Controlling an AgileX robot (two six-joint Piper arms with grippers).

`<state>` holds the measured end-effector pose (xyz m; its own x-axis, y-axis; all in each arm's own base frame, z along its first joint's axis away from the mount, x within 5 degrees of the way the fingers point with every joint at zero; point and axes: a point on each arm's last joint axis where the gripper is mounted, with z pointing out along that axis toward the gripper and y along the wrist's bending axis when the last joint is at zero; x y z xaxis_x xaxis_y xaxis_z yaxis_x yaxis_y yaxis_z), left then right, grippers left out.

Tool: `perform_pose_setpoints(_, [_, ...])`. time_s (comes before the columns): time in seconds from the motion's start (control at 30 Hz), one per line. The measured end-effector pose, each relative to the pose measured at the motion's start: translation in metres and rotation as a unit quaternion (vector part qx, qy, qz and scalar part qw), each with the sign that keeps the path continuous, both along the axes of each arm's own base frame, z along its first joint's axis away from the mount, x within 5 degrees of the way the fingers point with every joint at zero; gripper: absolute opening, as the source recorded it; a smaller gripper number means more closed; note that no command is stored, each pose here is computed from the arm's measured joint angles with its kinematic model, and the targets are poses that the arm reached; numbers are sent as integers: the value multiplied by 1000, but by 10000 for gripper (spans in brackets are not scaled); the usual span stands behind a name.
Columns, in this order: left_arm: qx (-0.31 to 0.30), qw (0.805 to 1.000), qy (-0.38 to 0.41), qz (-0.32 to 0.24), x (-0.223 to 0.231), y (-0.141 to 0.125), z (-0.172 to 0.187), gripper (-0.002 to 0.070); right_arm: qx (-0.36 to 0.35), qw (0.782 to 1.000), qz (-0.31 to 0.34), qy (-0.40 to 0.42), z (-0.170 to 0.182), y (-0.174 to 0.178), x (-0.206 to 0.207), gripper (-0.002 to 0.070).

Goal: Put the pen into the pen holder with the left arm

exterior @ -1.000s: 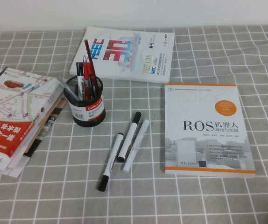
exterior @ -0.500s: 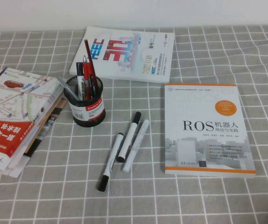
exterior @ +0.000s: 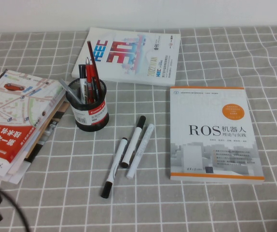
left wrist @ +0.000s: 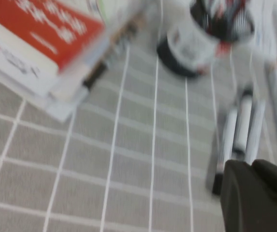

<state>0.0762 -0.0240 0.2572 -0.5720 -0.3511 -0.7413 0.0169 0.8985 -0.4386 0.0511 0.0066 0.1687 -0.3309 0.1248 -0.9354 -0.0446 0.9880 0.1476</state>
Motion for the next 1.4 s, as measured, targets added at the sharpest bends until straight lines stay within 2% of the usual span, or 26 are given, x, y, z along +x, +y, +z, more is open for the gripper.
perform_pose_setpoints(0.13, [48, 994, 67, -68, 19, -4, 17, -2, 0, 1000, 0, 0, 0, 0, 0, -15])
perform_pose_setpoints(0.23, [62, 987, 98, -112, 37, -8, 29, -2, 0, 1000, 0, 0, 0, 0, 0, -15])
perform_pose_setpoints(0.5, [76, 966, 168, -182, 94, -20, 32, -2, 0, 1000, 0, 0, 0, 0, 0, -15])
perform_pose_setpoints(0.67, [97, 946, 192, -242, 127, -53, 24, -2, 0, 1000, 0, 0, 0, 0, 0, -15])
perform_pose_setpoints(0.77, [126, 928, 219, -275, 144, -80, 15, -2, 0, 1000, 0, 0, 0, 0, 0, -15])
perform_pose_setpoints(1.07, [190, 889, 243, -338, 174, -151, 2, -2, 0, 1000, 0, 0, 0, 0, 0, -15])
perform_pose_setpoints(1.17, [211, 875, 251, -355, 179, -167, -4, -2, 0, 1000, 0, 0, 0, 0, 0, -15])
perform_pose_setpoints(1.3, [229, 866, 260, -360, 189, -178, -7, 0, 0, 1000, 0, 0, 0, 0, 0, -15])
perform_pose_setpoints(1.4, [254, 855, 271, -363, 198, -181, -10, 66, 0, 1000, 0, 0, 0, 0, 0, -15])
